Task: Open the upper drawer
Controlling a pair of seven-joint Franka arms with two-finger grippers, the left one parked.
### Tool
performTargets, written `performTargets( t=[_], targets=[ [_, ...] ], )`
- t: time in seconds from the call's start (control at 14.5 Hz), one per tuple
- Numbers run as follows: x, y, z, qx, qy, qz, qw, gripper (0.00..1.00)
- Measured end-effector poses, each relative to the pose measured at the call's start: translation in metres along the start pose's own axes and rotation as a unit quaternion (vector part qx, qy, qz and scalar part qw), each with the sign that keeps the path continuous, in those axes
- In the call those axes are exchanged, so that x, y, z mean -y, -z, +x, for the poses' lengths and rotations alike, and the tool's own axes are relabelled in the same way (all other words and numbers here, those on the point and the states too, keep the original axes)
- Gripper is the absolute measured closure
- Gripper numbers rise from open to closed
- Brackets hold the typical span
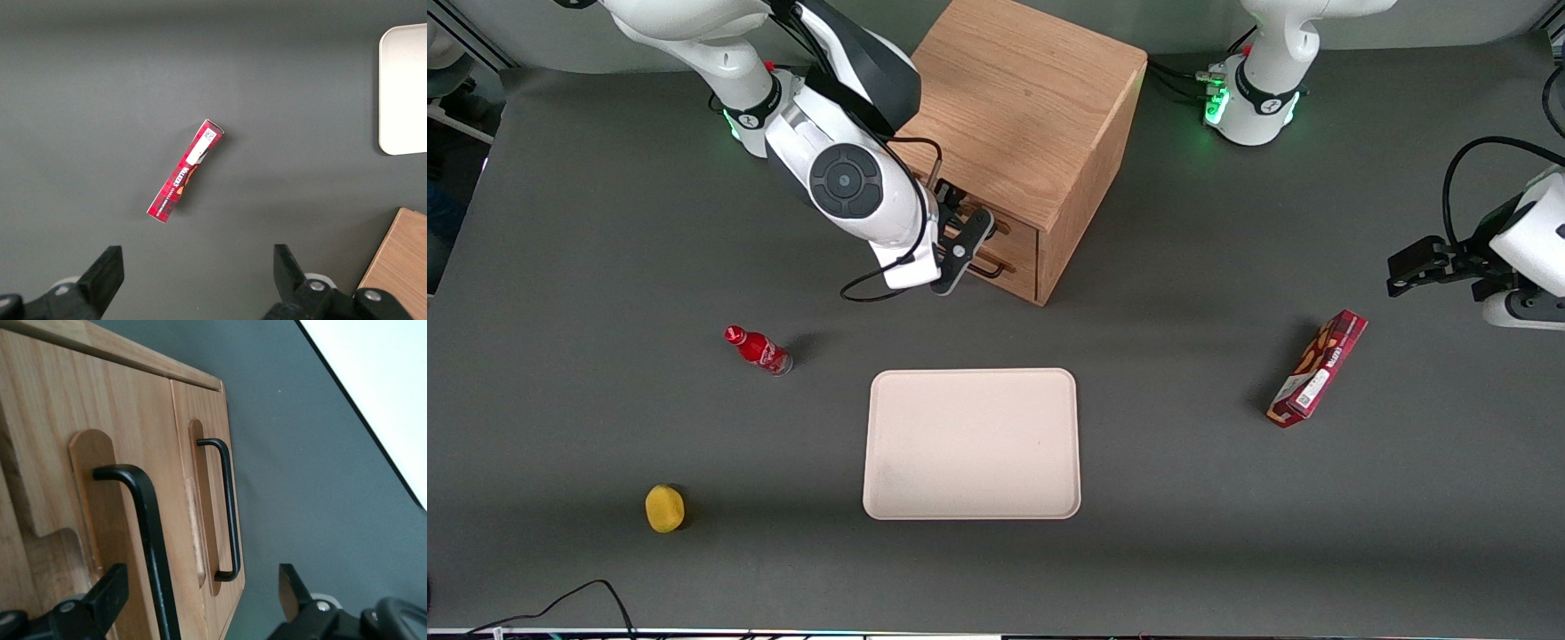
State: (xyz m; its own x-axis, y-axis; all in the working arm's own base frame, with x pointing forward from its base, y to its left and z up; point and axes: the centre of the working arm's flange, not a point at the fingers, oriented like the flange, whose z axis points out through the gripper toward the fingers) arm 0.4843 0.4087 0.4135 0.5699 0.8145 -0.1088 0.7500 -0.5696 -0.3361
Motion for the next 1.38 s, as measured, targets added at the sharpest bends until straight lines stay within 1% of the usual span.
performTargets(
  t=[0.21,0.55,1.03,1.38],
  targets=[
    [-0.001,-0.003,0.001,0.002,-0.002,0.008,1.0000,0.00],
    [-0.006,-0.007,0.001,0.003,-0.005,0.013,0.9999,0.00],
    [-0.014,-0.023,0.005,0.011,-0.009,0.024,0.9996,0.00],
    [-0.019,-0.028,0.007,0.008,-0.011,0.024,0.9996,0.00]
  ],
)
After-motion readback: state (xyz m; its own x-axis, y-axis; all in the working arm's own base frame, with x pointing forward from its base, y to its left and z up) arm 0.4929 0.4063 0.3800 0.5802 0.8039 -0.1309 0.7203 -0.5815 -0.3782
